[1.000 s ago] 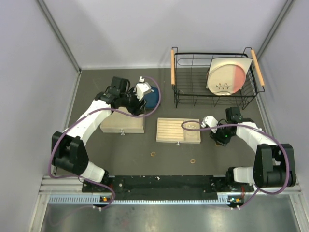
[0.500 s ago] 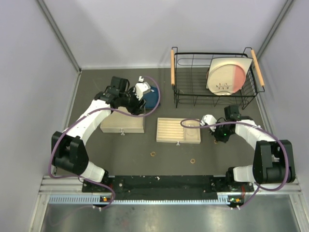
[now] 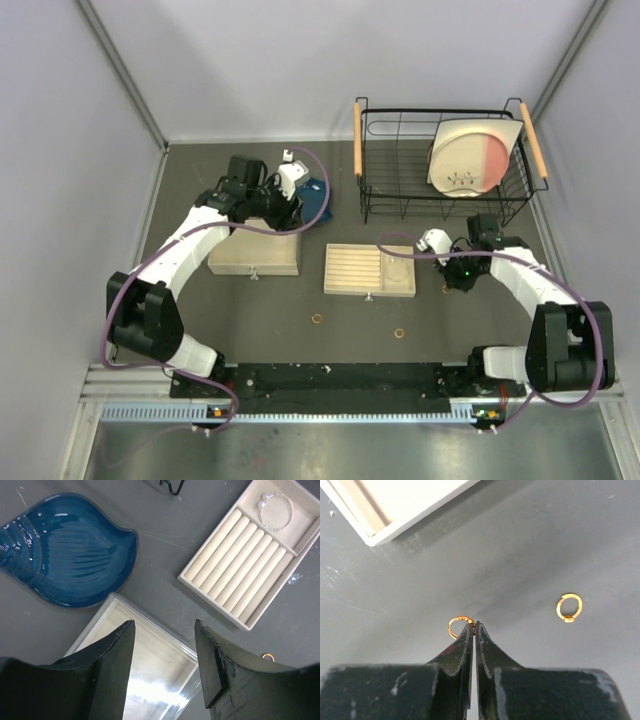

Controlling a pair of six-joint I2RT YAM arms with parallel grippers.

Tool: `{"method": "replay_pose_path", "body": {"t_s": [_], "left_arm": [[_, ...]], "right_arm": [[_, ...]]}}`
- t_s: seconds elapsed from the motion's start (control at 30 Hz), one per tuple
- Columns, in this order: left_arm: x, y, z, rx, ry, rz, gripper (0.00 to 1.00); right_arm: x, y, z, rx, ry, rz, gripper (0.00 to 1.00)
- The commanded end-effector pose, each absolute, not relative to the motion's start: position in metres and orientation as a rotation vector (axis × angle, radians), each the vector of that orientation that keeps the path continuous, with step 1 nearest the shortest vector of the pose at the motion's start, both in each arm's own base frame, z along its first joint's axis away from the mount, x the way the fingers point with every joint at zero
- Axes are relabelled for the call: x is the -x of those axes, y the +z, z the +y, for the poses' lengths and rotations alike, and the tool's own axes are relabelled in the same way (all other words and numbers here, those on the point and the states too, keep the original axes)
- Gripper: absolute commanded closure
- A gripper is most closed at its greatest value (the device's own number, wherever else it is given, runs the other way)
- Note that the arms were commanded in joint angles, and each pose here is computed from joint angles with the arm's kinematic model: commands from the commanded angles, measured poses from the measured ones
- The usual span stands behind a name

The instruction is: Organize the mixed jewelry

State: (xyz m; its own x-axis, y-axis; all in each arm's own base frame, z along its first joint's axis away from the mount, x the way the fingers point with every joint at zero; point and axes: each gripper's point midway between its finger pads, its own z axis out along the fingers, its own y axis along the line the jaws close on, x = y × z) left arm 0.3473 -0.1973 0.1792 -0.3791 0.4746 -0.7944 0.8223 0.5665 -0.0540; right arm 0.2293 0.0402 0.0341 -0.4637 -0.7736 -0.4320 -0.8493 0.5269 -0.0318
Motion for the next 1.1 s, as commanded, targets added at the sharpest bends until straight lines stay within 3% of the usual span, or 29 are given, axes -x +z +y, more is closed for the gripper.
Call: {"method": "replay_pose_path", "body": {"t_s": [0.0, 0.3, 0.57, 0.77, 1.07], "left_arm": [[-0.359, 0.209, -0.211, -0.927, -0.654, 1.941, 0.44], [-0.344, 0.26, -0.247, -0.751, -0.987, 1.837, 0.41], [-0.337, 0.313, -0.304, -0.733, -1.088, 1.643, 0.38], [-0.337, 0.329, -0.339, -0.649, -1.217, 1.691, 0.43], [-0.335, 0.329, -0.346, -0.625, -1.181, 1.698, 0.46]], "right_arm": [[-0.252, 0.077, 0.053, 1.194, 0.27, 2.321, 1.0], [-0.3, 0.19, 0.093, 0.845, 0.34, 2.241, 1.0], [-0.344, 0.282, 0.145, 0.611, 0.313, 2.11, 1.0], [-0.361, 0.316, 0.184, 0.56, 0.298, 2.031, 1.0], [-0.363, 0.327, 0.224, 0.528, 0.366, 2.029, 1.0]]}}
